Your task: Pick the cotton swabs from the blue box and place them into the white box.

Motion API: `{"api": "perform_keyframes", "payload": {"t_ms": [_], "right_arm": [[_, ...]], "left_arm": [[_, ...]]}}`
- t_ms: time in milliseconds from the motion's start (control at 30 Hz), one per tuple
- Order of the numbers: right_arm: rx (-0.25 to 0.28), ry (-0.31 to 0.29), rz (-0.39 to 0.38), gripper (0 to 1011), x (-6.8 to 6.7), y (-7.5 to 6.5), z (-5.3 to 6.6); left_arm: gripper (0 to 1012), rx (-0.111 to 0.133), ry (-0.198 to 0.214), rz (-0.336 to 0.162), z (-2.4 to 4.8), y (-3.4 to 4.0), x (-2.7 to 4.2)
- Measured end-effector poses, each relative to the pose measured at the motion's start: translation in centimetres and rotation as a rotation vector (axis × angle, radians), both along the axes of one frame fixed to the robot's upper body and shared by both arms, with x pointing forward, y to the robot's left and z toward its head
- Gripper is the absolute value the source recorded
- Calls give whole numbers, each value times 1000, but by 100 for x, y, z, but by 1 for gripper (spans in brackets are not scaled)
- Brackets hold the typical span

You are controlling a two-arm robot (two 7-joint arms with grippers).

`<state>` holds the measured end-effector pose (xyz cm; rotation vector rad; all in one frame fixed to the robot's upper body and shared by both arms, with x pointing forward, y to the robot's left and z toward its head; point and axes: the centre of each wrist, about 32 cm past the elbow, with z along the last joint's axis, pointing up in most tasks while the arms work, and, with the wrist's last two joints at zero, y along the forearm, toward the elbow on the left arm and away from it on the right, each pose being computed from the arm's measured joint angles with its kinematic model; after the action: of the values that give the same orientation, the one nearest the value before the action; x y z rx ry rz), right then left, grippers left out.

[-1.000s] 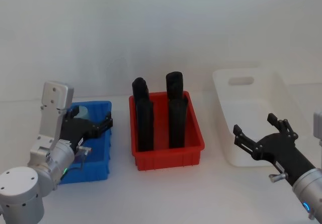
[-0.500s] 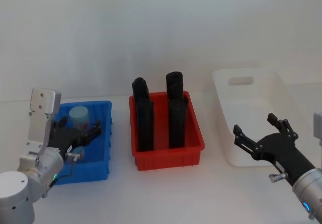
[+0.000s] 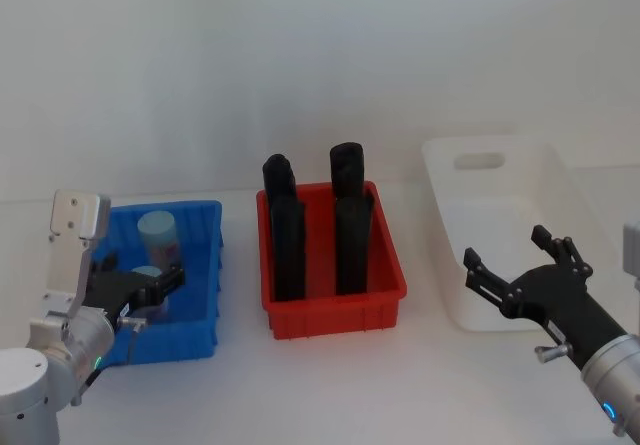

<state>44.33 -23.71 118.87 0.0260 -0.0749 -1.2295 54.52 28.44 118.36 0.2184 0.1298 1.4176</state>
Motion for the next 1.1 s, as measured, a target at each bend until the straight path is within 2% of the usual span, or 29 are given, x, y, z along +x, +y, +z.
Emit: {"api": "perform_keyframes", "payload": {"t_ms": [367, 967, 1100], "right_arm": [[0, 0, 0, 1001, 0, 0, 0], [0, 0, 0, 1001, 0, 0, 0], [0, 0, 0, 1001, 0, 0, 0]], "left_arm": [[1004, -14, 34, 4, -84, 68, 66], [1004, -69, 64, -2, -180, 135, 139], [944, -76, 68, -3, -190, 140, 145]]}}
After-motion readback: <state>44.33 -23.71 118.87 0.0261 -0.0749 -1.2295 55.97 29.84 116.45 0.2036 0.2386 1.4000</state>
